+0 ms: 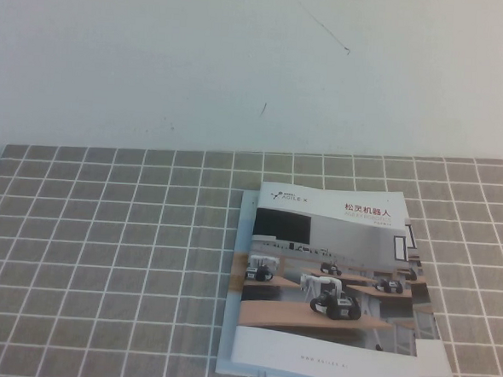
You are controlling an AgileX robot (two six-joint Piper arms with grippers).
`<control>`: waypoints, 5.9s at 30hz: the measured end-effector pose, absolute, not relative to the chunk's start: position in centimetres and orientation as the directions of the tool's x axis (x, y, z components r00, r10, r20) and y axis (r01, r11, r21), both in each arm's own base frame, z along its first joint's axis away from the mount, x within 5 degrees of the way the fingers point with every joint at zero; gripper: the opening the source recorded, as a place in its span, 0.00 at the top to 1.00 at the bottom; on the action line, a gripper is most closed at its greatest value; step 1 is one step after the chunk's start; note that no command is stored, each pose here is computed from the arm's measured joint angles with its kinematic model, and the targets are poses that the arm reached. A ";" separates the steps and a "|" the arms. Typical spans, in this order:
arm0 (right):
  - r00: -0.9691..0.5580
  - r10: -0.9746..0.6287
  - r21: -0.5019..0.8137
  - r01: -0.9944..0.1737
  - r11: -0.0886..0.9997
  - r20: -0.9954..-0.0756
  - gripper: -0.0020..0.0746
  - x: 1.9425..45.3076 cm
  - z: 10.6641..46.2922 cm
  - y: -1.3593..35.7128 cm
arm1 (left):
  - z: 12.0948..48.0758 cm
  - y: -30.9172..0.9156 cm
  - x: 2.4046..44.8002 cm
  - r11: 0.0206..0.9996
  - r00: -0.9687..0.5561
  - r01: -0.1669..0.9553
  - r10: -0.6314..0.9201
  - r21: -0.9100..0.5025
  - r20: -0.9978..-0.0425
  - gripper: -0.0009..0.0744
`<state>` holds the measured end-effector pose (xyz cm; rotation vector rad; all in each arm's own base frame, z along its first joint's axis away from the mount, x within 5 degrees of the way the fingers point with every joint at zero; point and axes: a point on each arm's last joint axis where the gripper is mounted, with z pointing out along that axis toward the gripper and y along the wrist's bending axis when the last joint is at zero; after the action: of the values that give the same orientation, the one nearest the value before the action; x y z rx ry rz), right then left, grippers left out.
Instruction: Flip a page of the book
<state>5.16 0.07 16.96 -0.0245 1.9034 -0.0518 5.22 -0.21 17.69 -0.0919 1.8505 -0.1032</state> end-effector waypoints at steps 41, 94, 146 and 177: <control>-0.327 -0.047 -0.052 0.007 0.999 -0.944 0.98 5.2 17.0 0.1 | 17.7 -0.2 5.2 0.993 -0.278 -0.010 -0.117 -0.119 -0.954 0.99; -0.327 -0.047 -0.052 0.007 0.999 -0.944 0.98 5.2 17.0 0.1 | 17.7 -0.2 5.2 0.993 -0.278 -0.010 -0.117 -0.119 -0.954 0.99; 0.245 -0.292 -0.263 0.145 0.954 -0.924 0.98 5.3 22.3 -0.4 | 22.7 0.0 5.2 0.998 0.303 0.014 -0.057 -0.056 -0.951 0.99; -0.318 0.068 0.100 -0.084 0.991 -0.946 0.98 8.6 35.8 1.0 | 36.4 -1.1 10.3 0.979 -0.288 0.066 -0.164 -0.191 -0.943 0.99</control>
<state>8.63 1.01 35.80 -0.0116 1.8883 0.1521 10.32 -1.07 36.41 -0.0714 1.8501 -0.2243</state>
